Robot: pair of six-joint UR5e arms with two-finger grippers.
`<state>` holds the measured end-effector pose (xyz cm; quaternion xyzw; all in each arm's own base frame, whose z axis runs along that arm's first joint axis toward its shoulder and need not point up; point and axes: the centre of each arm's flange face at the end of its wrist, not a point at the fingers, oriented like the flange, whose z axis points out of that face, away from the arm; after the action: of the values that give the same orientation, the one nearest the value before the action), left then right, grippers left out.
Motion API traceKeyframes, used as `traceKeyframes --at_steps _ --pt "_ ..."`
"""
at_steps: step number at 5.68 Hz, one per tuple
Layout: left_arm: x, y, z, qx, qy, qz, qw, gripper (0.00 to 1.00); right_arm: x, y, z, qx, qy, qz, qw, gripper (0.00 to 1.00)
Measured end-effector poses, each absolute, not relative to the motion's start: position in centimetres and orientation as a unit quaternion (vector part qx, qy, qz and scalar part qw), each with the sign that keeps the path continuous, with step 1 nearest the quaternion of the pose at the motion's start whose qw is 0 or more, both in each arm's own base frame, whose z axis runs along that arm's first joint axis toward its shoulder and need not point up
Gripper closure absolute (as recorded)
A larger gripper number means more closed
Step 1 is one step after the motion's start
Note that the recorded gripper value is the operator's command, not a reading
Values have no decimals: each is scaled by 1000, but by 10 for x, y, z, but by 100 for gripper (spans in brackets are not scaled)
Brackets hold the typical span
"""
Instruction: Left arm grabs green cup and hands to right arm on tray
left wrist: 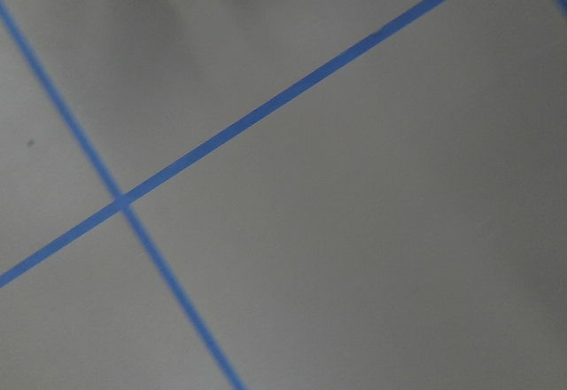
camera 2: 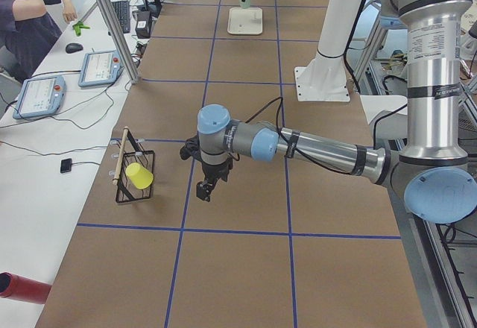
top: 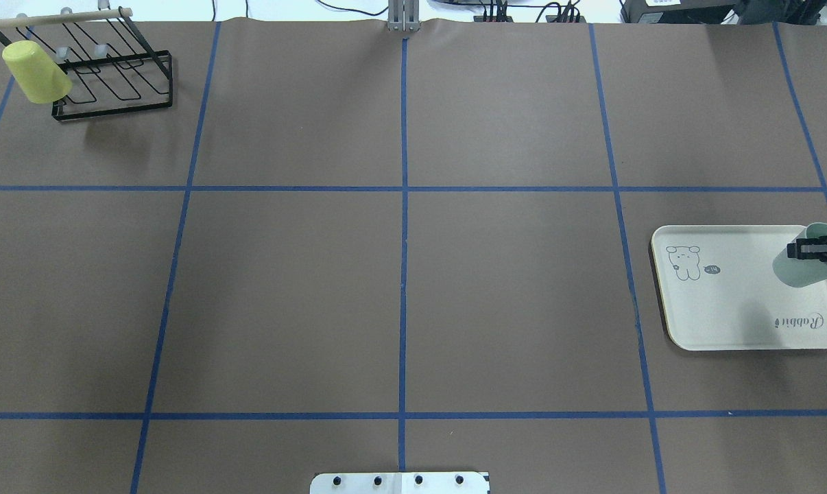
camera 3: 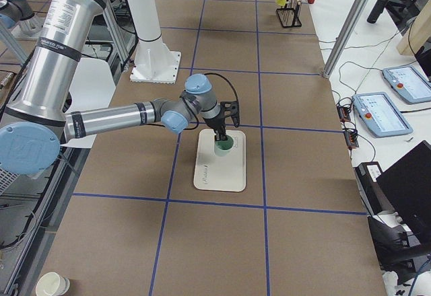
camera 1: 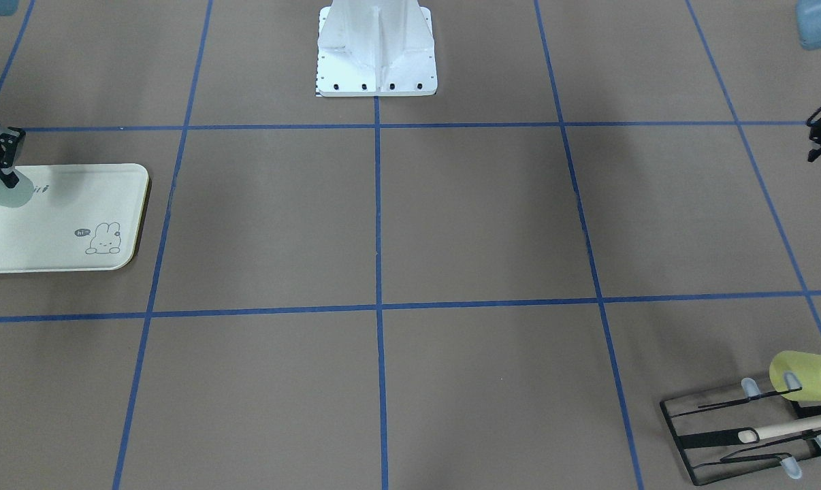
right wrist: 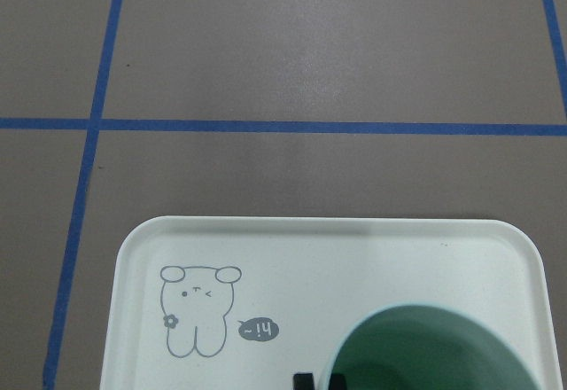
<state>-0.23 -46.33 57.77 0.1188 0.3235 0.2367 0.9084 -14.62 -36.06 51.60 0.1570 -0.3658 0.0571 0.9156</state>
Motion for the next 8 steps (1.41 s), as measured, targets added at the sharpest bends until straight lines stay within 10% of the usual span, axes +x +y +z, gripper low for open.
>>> traceKeyframes --at_steps 4,5,6,8 --pt "-12 -458 586 116 375 225 892 0 -192 -316 548 222 -336 129 906 100" --pt "-12 -458 586 116 375 224 892 0 -211 -309 553 234 -331 140 903 79" --pt "-12 -458 586 116 376 224 892 0 -225 -307 558 238 -329 139 903 2" --pt "-12 -458 586 115 376 223 892 0 -244 -311 555 236 -339 130 901 1"
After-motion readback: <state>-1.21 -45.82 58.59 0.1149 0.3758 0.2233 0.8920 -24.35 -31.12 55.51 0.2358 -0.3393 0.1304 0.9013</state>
